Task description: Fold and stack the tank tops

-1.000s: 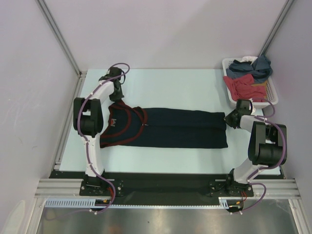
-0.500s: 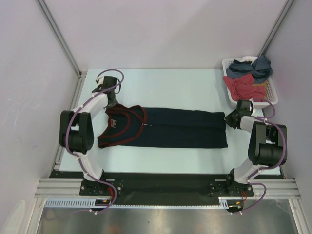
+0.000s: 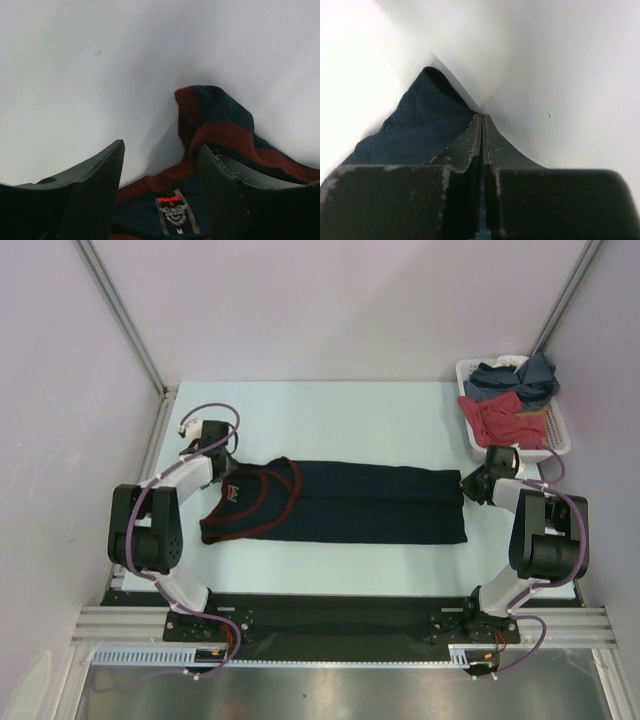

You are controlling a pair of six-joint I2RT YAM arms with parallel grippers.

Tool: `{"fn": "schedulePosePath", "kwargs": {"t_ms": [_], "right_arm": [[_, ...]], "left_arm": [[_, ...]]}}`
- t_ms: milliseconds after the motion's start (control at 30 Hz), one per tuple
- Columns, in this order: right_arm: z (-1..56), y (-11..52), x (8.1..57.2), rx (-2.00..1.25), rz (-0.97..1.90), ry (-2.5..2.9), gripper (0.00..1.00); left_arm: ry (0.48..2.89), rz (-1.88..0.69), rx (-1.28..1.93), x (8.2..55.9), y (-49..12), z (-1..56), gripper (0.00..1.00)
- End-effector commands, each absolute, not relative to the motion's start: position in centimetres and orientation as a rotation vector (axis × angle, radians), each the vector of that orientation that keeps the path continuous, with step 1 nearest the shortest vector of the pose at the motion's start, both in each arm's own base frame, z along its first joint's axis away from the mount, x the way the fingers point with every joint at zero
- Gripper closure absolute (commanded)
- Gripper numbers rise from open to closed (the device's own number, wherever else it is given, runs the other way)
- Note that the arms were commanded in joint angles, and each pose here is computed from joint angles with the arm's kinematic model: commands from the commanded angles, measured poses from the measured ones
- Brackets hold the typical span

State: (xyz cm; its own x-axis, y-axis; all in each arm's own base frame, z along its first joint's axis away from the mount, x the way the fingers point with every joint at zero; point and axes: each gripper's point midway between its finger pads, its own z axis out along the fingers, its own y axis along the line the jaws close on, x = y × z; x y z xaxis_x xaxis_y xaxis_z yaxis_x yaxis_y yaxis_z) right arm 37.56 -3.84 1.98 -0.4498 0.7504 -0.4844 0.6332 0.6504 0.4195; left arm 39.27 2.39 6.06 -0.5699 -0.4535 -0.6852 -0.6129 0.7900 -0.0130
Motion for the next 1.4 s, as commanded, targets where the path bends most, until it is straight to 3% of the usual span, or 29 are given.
{"fn": "schedulePosePath", "kwargs": {"t_ms": [0,300,600,733,1033,1367], "right_arm": [[2.3,-4.0,37.2,1.075,0.234,2.205,1.00],[2.4,-4.1,37.2,1.076,0.234,2.199,1.00],[2.1,-3.6,37.2,1.080,0.266,2.211,1.00],[2.2,-3.7,37.1,1.086,0.262,2.204,1.00],[2.7,-3.7,37.2,1.076,0.261,2.193,1.00],[2.7,-3.1,37.5,1.058,0.268,2.197,1.00]], "left_arm": [[2.193,0.210,-0.891,40.4,4.2,7.5,0.35],[2.158,0.312,-0.911,41.1,7.9,9.9,0.31],[2.124,0.257,-0.878,40.8,7.2,11.2,0.26],[2.173,0.249,-0.907,39.9,6.8,9.3,0.05],[2.118,0.168,-0.988,38.4,7.1,8.9,0.00],[2.234,-0.133,-0.847,42.9,4.4,8.9,0.00]]}}
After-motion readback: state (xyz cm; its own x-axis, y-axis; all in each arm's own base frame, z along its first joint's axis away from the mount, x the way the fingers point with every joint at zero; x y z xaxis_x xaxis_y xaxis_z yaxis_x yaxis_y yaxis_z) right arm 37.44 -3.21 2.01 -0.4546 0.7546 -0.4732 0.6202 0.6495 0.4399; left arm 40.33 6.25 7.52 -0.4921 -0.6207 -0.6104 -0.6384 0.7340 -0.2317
